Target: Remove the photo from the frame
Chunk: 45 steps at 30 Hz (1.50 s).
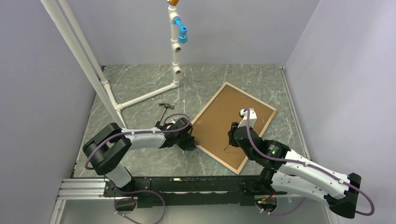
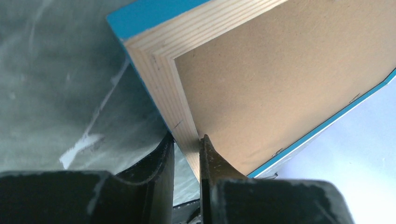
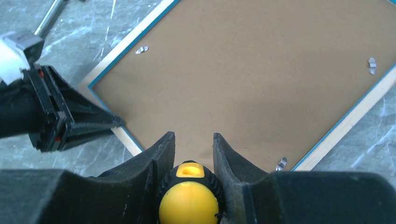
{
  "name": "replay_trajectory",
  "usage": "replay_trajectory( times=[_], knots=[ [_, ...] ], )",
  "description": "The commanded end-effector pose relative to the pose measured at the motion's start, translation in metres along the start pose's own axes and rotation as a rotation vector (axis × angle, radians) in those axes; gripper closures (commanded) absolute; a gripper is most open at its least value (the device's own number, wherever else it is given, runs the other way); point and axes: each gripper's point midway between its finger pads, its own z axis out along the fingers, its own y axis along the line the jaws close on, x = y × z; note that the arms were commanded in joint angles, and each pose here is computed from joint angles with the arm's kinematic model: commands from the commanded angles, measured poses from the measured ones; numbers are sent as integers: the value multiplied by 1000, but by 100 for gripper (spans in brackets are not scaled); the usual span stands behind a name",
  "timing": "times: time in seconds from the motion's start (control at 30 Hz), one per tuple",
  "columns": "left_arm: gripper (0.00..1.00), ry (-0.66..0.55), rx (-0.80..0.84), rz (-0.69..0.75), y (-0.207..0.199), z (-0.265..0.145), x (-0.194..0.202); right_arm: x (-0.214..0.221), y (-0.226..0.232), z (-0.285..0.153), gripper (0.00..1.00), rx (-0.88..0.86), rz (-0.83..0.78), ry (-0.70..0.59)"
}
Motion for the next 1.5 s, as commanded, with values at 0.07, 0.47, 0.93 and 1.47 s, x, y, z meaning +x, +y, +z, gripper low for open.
replay_trajectory(
  times=[0.07, 0.47, 0.93, 1.47],
  knots=[
    [100, -146, -214, 289, 67, 12, -61, -6, 13, 1, 100, -49, 9, -9],
    [100, -190, -32, 509, 41, -7, -101, 9, 47, 9, 100, -200, -76, 59],
    [100, -114, 43, 450, 46, 8, -94, -5, 127, 22, 100, -318, -139, 44],
    [100, -59, 88, 398, 51, 17, -83, -21, 160, 48, 100, -293, -192, -11]
  ],
)
